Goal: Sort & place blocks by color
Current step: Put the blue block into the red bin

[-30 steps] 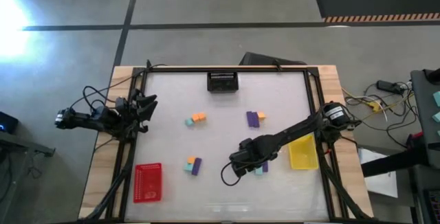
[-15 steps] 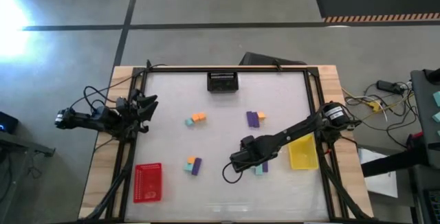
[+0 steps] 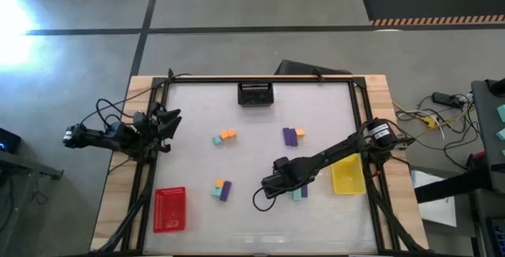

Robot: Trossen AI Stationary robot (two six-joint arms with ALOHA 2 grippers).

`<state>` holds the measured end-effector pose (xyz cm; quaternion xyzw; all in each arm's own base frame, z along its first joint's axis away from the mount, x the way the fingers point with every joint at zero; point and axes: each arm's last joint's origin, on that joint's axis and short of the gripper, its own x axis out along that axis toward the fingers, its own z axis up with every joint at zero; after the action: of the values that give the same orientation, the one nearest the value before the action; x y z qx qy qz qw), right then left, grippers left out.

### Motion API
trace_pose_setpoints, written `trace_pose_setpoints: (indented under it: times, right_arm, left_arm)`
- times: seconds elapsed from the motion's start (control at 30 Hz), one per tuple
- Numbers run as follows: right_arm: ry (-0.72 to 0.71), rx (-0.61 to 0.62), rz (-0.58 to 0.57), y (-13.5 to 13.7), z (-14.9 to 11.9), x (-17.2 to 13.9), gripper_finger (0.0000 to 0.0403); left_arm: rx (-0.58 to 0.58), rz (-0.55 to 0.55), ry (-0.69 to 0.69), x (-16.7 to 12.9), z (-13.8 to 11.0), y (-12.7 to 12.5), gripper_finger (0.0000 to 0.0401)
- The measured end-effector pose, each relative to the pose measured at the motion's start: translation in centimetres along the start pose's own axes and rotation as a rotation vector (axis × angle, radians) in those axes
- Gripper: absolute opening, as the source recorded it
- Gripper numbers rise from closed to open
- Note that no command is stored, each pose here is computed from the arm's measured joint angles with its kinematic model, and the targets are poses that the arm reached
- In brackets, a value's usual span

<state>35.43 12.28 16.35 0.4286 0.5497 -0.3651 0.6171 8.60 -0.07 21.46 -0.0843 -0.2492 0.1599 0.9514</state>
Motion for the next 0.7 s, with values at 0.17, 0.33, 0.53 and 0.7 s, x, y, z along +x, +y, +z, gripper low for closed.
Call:
trace_pose_setpoints:
  times: [0.17,0.33,0.53,0.7]
  right_arm:
    - [-0.008,-0.01,0.044,0.42,0.11,-0.06,0.0233]
    - [-0.006,-0.005,0.04,0.48,0.11,-0.41,0.0233]
    - [-0.004,0.064,0.02,0.3,0.1,-0.43,0.0233]
    - [-0.003,0.116,0.011,0.21,0.01,-0.42,0.0233]
  left_arm:
    - [0.0,0.0,0.0,0.0,0.0,0.0,0.012]
    - [0.0,0.0,0.0,0.0,0.0,0.0,0.012]
    - [0.001,0.0,0.001,0.0,-0.01,0.0,0.012]
    - [0.001,0.0,0.002,0.0,-0.02,0.0,0.012]
